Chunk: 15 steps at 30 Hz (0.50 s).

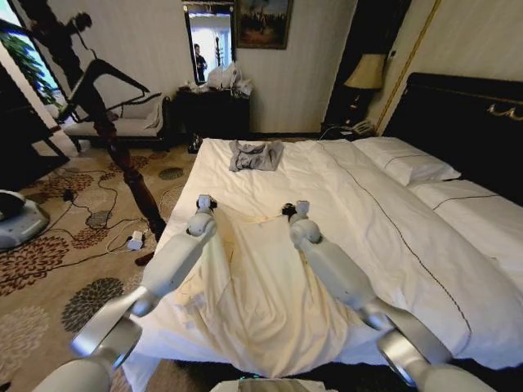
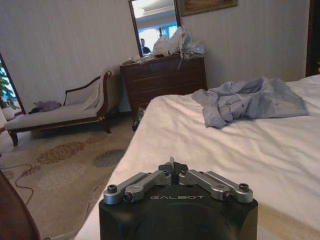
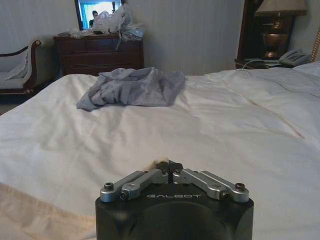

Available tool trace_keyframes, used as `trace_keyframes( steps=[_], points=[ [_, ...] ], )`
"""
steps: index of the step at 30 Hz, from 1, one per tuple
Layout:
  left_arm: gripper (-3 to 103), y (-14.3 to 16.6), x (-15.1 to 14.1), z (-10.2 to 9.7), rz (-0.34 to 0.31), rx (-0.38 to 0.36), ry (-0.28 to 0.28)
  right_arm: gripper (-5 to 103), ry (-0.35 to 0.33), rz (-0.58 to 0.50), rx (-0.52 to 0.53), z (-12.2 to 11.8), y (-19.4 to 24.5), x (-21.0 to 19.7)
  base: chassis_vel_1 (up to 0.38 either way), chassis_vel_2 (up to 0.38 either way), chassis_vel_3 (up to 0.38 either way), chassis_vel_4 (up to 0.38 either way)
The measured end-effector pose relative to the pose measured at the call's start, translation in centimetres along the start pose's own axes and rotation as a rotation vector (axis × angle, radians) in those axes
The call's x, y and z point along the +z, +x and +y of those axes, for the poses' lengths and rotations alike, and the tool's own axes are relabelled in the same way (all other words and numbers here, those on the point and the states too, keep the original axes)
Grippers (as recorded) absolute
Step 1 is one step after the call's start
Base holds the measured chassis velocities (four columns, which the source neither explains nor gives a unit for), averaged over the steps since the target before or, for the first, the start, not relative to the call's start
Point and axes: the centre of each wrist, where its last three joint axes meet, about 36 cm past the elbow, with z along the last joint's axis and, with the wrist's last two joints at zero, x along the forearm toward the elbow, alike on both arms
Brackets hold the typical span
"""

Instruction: Pick up the clothes from the bed and hang them on the clothes hanger.

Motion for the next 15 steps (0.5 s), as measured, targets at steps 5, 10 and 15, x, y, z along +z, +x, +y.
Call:
trace_keyframes(
  steps=[5, 10, 15],
  points=[
    [1, -1.7, 0.1, -1.2, 0.029, -0.009, -0.008, 0, 0.021, 0.019, 0.034, 0.4, -2.2, 1.4, 0.0, 0.0, 0.0, 0.0],
    [1, -2.5, 1.2, -3.5, 0.065, 0.015, -0.01, 0, 0.042, 0.046, 0.071, -0.4, -3.4, 3.8, 0.0, 0.0, 0.0, 0.0],
    [3, -1.5, 2.7, -3.6, 0.113, 0.059, 0.004, 0, 0.042, 0.063, 0.063, -0.9, -3.2, 4.7, 0.0, 0.0, 0.0, 0.0]
  ],
)
